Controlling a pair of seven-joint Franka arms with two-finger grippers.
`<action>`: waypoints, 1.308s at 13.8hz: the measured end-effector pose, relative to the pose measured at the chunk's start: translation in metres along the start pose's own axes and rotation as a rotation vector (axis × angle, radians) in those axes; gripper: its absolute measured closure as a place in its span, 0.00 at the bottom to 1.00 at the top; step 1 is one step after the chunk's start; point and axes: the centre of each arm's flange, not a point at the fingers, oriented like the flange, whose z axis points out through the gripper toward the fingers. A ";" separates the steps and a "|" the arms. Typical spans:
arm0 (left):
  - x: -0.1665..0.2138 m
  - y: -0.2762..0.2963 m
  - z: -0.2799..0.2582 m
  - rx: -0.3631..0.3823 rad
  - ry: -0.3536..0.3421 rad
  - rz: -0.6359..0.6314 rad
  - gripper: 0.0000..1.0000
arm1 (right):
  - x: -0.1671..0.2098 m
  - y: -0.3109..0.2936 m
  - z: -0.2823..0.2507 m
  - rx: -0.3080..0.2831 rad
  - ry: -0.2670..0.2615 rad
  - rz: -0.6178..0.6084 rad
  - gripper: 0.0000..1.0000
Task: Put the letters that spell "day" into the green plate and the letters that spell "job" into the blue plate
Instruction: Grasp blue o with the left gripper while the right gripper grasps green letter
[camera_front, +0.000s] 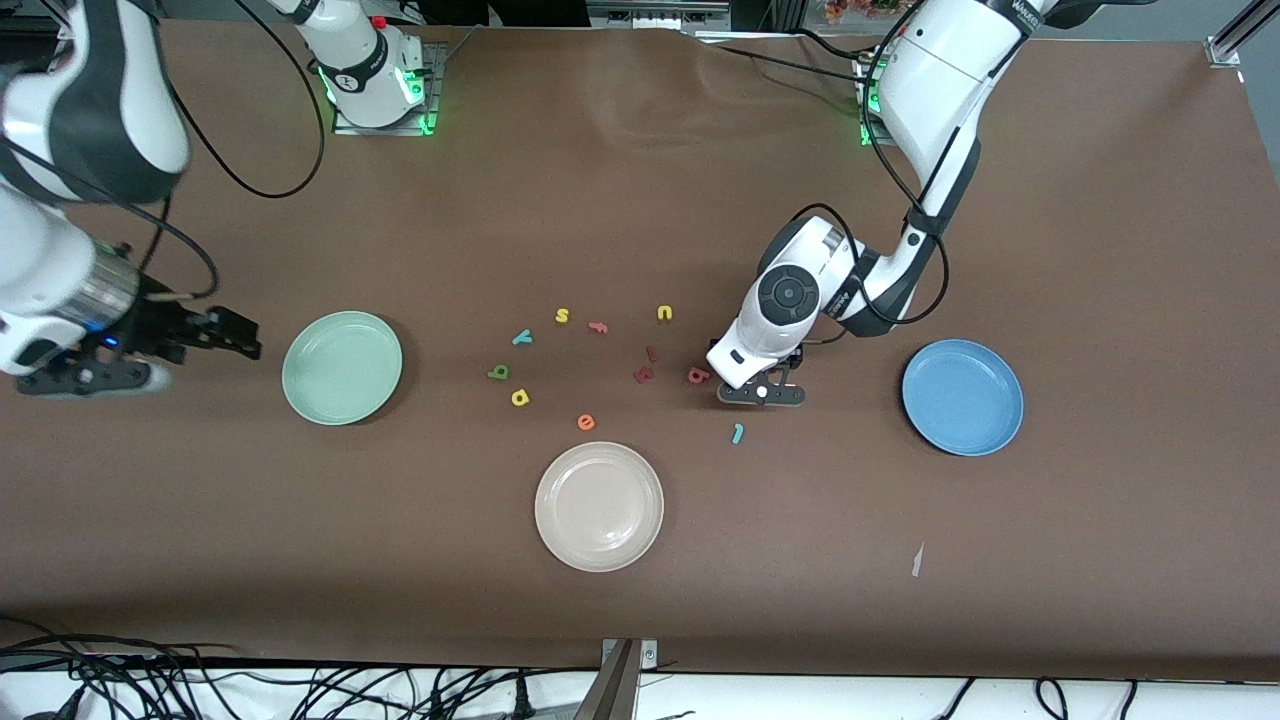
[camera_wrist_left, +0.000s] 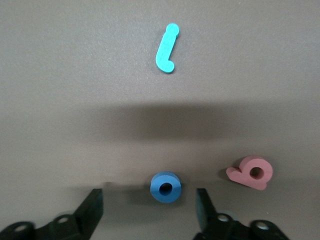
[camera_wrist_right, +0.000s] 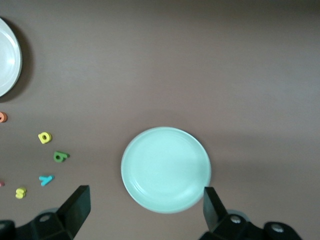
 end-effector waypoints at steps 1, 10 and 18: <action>0.000 0.001 0.001 -0.001 0.002 -0.002 0.19 | 0.010 -0.020 0.026 0.002 0.011 0.016 0.00; -0.004 0.010 0.008 -0.008 0.012 -0.027 0.39 | 0.004 -0.167 0.158 -0.022 -0.053 0.424 0.00; 0.001 0.008 0.008 -0.010 0.021 -0.037 0.45 | -0.043 -0.234 0.260 -0.142 0.028 0.585 0.03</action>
